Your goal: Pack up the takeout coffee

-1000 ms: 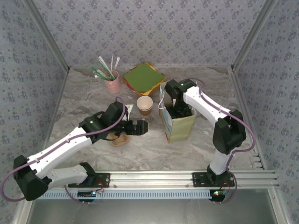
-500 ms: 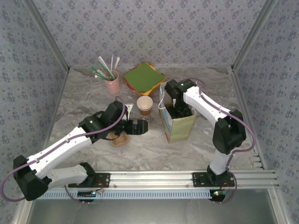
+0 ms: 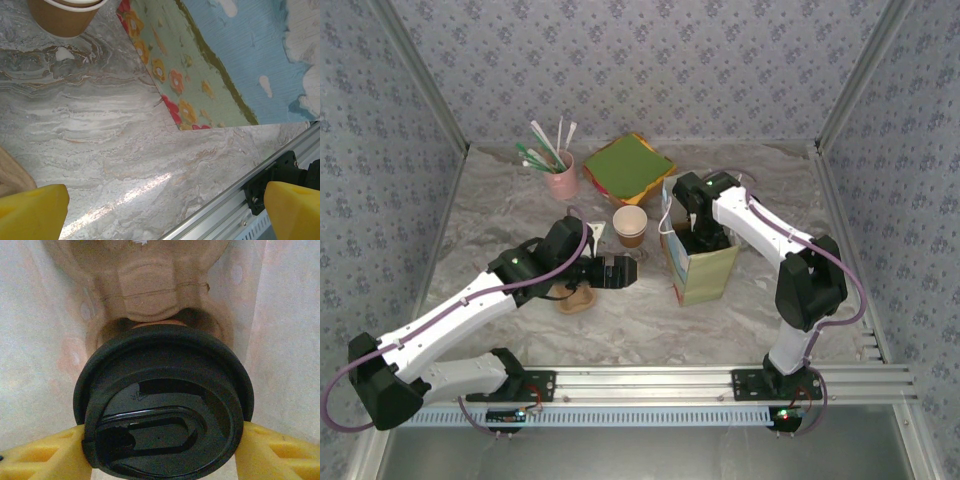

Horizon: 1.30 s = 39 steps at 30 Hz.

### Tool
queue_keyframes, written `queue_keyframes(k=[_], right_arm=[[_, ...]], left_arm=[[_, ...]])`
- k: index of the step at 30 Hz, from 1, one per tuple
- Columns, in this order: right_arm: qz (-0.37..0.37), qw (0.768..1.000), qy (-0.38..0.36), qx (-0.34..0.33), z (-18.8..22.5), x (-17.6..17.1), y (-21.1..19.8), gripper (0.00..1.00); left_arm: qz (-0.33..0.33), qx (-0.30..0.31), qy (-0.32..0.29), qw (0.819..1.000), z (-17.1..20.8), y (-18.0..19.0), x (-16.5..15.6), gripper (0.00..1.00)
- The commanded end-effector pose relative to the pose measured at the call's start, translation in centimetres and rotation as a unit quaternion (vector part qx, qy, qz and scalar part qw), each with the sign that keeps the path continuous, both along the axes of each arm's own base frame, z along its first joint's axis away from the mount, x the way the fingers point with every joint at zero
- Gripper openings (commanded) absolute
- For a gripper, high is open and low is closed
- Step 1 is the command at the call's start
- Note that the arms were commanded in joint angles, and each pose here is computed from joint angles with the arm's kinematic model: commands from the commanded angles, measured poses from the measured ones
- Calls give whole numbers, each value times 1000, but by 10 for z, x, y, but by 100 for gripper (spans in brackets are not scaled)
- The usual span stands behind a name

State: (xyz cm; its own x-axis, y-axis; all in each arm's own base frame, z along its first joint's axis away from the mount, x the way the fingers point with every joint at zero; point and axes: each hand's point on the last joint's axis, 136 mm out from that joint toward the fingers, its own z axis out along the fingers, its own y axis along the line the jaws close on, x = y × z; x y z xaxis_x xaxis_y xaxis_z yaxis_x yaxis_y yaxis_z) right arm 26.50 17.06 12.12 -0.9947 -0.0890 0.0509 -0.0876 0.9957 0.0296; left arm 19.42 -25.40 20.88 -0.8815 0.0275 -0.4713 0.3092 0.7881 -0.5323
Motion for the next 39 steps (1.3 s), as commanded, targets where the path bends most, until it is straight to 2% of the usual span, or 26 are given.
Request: queue_keyframes(k=[1, 21, 39], right_arm=[[-2, 999, 39, -24, -32, -10, -7, 67], [-3, 999, 33, -21, -20, -9, -7, 67], [-2, 999, 43, -23, -35, -12, -6, 67]], left_arm=[[-2, -11, -8, 1000, 12, -3, 0, 100], [-1, -13, -9, 1000, 12, -4, 0, 100], [-1, -14, -8, 1000, 12, -3, -2, 100]])
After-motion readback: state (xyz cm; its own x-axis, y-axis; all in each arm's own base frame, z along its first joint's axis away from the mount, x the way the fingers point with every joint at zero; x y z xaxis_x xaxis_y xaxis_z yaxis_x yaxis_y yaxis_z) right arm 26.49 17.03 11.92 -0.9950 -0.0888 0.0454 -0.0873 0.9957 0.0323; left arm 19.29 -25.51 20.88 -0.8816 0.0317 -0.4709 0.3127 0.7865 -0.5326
